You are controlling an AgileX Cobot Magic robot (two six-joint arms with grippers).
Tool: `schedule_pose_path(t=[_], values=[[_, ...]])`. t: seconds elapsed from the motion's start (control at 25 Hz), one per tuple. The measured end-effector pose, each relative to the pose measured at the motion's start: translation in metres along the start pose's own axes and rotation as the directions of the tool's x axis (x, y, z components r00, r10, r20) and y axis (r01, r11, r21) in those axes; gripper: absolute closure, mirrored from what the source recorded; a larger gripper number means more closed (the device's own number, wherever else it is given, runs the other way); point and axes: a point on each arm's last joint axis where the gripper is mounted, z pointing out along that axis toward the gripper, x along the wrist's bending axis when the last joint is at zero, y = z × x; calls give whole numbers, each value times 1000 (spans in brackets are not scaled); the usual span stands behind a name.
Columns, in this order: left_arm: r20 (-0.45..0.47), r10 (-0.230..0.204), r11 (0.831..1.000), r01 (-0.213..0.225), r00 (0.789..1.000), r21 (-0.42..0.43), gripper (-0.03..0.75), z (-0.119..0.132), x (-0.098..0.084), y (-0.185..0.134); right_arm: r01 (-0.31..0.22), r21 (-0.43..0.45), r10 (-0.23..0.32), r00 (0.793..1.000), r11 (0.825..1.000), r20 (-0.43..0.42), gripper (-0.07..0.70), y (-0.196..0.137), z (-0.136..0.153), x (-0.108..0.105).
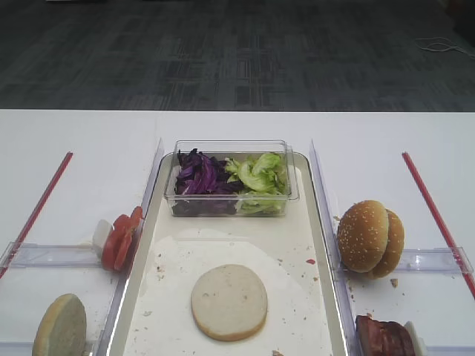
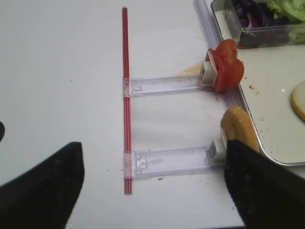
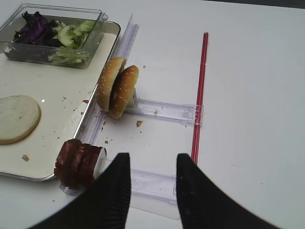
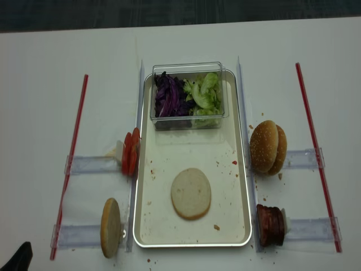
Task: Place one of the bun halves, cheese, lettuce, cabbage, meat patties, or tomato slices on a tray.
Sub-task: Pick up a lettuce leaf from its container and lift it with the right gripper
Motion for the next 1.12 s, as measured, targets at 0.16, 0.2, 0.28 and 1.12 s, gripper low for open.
schedule_pose_path(t=[0.16,0.2,0.28,1.12], values=[[0,0,1000,0,1000,0,141,0,0,0,-9,4,9,1000,1000,-4,354,0,1,0],[0,0,1000,0,1000,0,141,0,0,0,-19,12,19,1000,1000,-5,342,1,1,0],[0,0,1000,0,1000,0,141,0,0,0,-32,34,32,999,999,-7,308,3,4,0],[0,0,1000,0,1000,0,141,0,0,0,-134,390,144,990,911,4,184,98,39,-9]])
